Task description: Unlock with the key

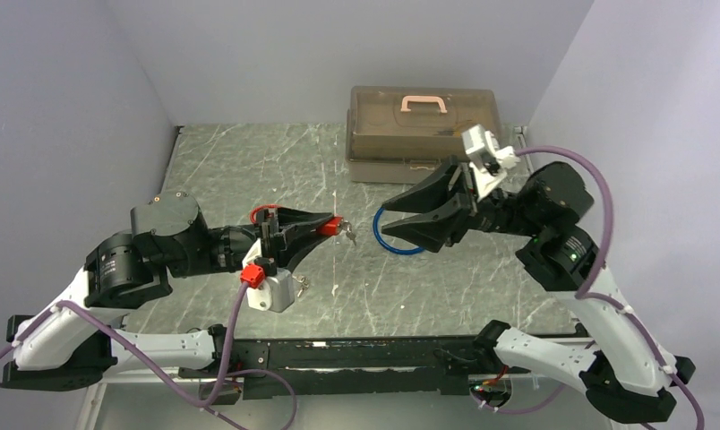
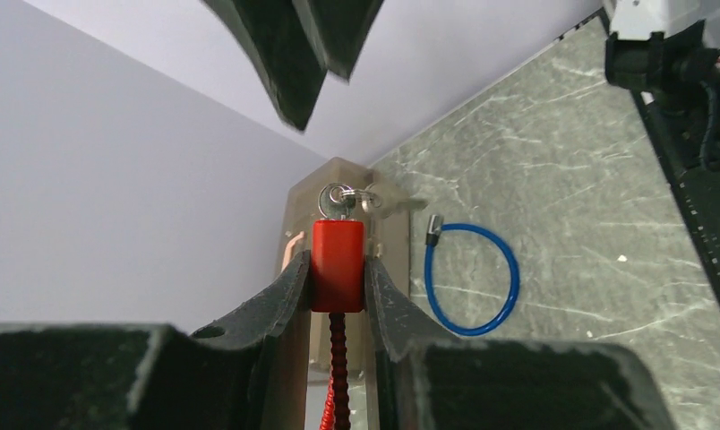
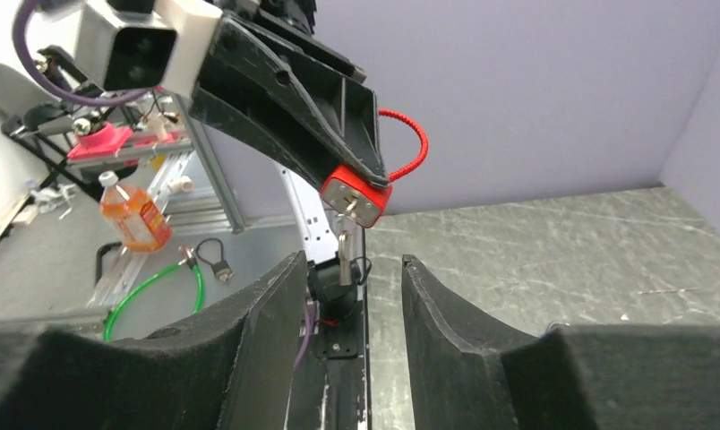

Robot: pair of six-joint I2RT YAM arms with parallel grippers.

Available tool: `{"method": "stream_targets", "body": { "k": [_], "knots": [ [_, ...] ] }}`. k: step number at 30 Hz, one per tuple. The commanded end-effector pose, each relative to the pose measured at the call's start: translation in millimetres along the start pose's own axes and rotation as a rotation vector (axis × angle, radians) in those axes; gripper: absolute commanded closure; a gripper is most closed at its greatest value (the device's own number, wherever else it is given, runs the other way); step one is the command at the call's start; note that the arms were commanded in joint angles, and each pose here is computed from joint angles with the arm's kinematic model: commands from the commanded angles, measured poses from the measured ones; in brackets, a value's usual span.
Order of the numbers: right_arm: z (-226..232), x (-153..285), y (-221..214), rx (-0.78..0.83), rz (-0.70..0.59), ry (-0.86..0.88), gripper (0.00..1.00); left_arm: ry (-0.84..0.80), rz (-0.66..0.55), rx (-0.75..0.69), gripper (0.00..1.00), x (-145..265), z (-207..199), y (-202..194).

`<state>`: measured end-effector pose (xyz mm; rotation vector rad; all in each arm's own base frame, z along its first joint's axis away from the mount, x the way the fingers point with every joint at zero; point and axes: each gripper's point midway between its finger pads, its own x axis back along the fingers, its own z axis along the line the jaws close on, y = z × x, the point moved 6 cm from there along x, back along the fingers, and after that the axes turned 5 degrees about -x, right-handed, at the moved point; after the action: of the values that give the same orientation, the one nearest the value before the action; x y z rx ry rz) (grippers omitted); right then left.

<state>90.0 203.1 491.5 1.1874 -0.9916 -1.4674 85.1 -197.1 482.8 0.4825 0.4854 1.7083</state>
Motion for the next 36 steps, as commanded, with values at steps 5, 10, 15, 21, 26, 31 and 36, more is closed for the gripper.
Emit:
{"method": "stream_targets", "body": {
  "k": [5, 10, 15, 21, 26, 31, 36],
  "knots": [
    [-7.0, -11.4, -8.7, 0.027, 0.039, 0.077, 0.57, 0.024, -0.119, 0.093, 1.00, 5.2, 10.5, 23.4],
    [0.8, -11.5, -3.5, 0.094, 0.012, 0.152, 0.39, 0.008, -0.124, 0.130, 1.00, 1.3, 4.0, 20.9],
    [6.2, -17.2, 2.8, 0.230, -0.013, 0.163, 0.38, -0.008, -0.119, 0.229, 1.00, -1.4, -1.3, 17.4],
    [12.8, -46.4, -12.0, 0.360, 0.064, 0.144, 0.42, -0.013, -0.094, 0.330, 1.00, -6.2, -2.3, 9.2],
    [12.3, -54.1, -12.1, 0.409, 0.068, 0.105, 0.51, -0.016, -0.083, 0.363, 1.00, -9.2, -3.2, 4.2],
    [8.5, -60.2, -14.6, 0.431, 0.090, 0.071, 0.56, -0.023, -0.090, 0.377, 1.00, -10.9, -2.6, 4.0],
    [5.8, -58.6, -12.9, 0.464, 0.082, 0.029, 0.59, -0.030, -0.098, 0.377, 1.00, -9.6, -3.3, 5.2]
  ]
}}
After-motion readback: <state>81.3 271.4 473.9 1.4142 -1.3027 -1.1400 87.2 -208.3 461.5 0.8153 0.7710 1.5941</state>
